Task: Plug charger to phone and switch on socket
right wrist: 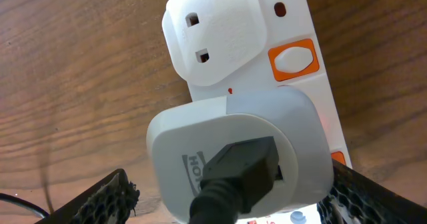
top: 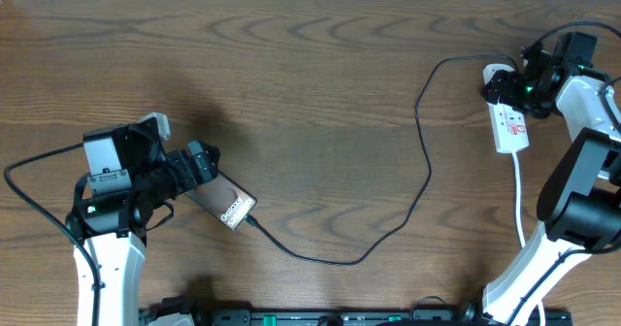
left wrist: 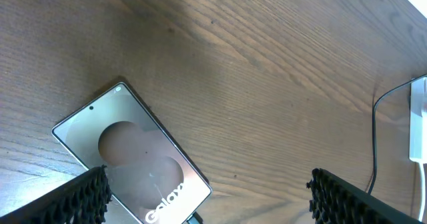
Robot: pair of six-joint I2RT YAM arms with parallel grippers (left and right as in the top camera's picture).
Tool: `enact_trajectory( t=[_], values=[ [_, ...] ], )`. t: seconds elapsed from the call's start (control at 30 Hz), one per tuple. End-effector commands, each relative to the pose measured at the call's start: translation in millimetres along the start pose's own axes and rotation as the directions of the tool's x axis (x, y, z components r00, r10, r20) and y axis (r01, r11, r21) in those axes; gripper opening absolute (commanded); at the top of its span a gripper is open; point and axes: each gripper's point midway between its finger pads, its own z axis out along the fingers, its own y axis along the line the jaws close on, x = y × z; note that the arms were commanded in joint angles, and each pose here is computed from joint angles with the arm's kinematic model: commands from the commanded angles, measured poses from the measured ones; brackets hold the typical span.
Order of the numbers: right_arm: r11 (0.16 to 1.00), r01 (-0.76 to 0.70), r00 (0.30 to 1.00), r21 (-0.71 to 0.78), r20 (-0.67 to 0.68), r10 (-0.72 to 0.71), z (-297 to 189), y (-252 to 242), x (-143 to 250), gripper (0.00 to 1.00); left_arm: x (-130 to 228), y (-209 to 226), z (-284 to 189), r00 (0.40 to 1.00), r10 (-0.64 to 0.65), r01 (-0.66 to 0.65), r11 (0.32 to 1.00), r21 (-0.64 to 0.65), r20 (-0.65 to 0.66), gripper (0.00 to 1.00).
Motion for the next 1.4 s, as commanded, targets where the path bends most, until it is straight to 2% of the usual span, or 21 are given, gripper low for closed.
enact_trajectory(
  t=[0.0,0.2,0.33,0.4,0.57,0.6,0.63,0.7,0.73,0.8,1.0,1.37],
  values=[
    [0.954,-0.052,0.988,-0.296,-0.155,0.006,24,73,46,0.82,-3,0,-1,1.0,0.021,-0.021,1.0,-0.01,0.008,0.93],
    [0.957,-0.052,0.988,-0.285,-0.153,0.008,25,71,46,0.79,-3,0,-1,1.0,0.021,-0.021,1.0,-0.01,0.008,0.93],
    [0.974,-0.094,0.987,-0.205,-0.146,0.065,19,53,39,0.75,-3,0,-1,1.0,0.021,-0.021,1.0,-0.011,0.008,0.93],
    [0.98,-0.108,0.987,-0.17,-0.133,0.086,8,45,32,0.71,-3,0,-1,1.0,0.021,-0.021,1.0,-0.011,0.008,0.93],
    [0.99,-0.14,0.99,-0.016,-0.038,0.139,-49,25,8,0.72,-3,0,-1,1.0,0.021,-0.021,1.0,-0.01,0.008,0.93],
    [0.988,-0.155,0.988,0.017,-0.014,0.156,-61,23,5,0.72,-3,0,-1,1.0,0.021,-0.021,1.0,-0.01,0.008,0.93],
    [0.966,-0.236,0.971,0.102,0.07,0.23,-100,18,-2,0.79,-3,0,-1,1.0,0.021,-0.021,1.0,-0.01,0.008,0.93],
    [0.943,-0.304,0.948,0.134,0.137,0.286,-133,19,-3,0.89,-3,0,-1,1.0,0.021,-0.021,1.0,-0.01,0.008,0.93],
    [0.935,-0.328,0.938,0.139,0.164,0.305,-147,20,-2,0.99,-3,0,-1,1.0,0.021,-0.021,1.0,-0.01,0.008,0.93],
    [0.922,-0.368,0.915,0.123,0.226,0.335,-187,30,2,0.99,-3,0,-1,1.0,0.021,-0.021,1.0,-0.01,0.008,0.93],
    [0.935,-0.344,0.895,0.081,0.33,0.301,-243,48,7,0.99,-1,1,-1,1.0,0.017,-0.017,1.0,-0.012,0.0,0.93],
    [0.939,-0.338,0.887,0.07,0.357,0.292,-256,52,8,0.99,-1,1,-1,1.0,0.017,-0.017,1.0,-0.012,-0.001,0.93]
  ],
)
